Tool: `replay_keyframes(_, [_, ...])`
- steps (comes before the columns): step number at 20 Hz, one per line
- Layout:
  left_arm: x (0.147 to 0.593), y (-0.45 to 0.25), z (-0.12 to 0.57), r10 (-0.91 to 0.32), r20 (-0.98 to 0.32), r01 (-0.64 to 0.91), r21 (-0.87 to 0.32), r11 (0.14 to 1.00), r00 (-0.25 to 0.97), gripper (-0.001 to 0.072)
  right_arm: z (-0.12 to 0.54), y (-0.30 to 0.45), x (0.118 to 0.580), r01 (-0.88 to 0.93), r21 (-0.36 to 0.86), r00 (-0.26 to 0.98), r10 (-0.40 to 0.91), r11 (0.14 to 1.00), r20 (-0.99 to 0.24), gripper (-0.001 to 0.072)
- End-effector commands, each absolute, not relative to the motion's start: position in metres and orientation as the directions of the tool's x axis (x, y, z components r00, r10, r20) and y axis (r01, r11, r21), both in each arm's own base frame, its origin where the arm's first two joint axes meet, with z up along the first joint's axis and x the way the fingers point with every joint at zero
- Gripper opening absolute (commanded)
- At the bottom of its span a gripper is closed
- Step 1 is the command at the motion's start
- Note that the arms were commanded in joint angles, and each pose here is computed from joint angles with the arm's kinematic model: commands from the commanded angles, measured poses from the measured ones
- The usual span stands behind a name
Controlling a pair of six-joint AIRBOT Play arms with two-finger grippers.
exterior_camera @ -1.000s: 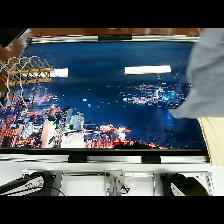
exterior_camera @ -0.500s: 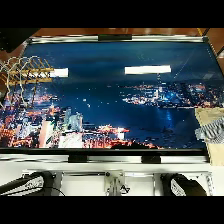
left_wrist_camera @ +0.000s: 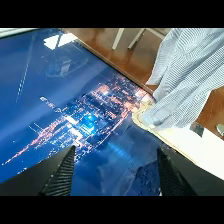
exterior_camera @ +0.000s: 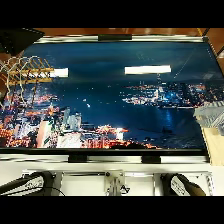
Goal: Fold the shirts.
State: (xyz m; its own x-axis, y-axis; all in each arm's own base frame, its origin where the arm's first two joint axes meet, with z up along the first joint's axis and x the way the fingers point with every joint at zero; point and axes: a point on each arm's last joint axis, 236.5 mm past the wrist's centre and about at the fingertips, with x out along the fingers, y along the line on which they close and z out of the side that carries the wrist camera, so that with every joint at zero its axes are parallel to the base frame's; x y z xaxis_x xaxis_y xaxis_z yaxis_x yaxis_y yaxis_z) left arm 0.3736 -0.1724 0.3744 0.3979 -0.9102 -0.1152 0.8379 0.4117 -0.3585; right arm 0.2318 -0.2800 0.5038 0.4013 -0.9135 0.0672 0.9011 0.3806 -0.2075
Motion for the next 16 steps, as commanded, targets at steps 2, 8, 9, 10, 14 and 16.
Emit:
replay_keyframes(2, [0.373, -0.172, 0.370, -0.909, -0.133, 0.817, -0.402, 0.414, 0.395, 0.0608, 0.535, -0.303, 0.206, 0.943, -0.092, 0.331, -0.921, 0.319, 0.203, 0.0079])
replay_keyframes(8, [0.369, -0.174, 0.368, -0.914, -0.143, 0.801, -0.445, 0.401, 0.379, 0.0605, 0.527, -0.336, 0.183, 0.971, -0.093, 0.234, -0.953, 0.220, 0.190, 0.0079])
replay_keyframes(9, [0.367, -0.174, 0.367, -0.917, -0.148, 0.797, -0.455, 0.396, 0.371, 0.0605, 0.526, -0.340, 0.179, 0.974, -0.097, 0.218, -0.958, 0.203, 0.188, 0.0078])
replay_keyframes(10, [0.366, -0.175, 0.366, -0.919, -0.151, 0.793, -0.466, 0.392, 0.365, 0.0605, 0.524, -0.345, 0.175, 0.977, -0.099, 0.203, -0.962, 0.188, 0.183, 0.0079])
replay_keyframes(14, [0.364, -0.175, 0.365, -0.921, -0.156, 0.790, -0.476, 0.387, 0.357, 0.0605, 0.519, -0.360, 0.158, 0.986, -0.106, 0.143, -0.975, 0.126, 0.171, 0.0078])
replay_keyframes(16, [0.364, -0.175, 0.365, -0.921, -0.156, 0.788, -0.479, 0.386, 0.357, 0.0605, 0.514, -0.367, 0.150, 0.989, -0.104, 0.118, -0.981, 0.102, 0.155, 0.0079])
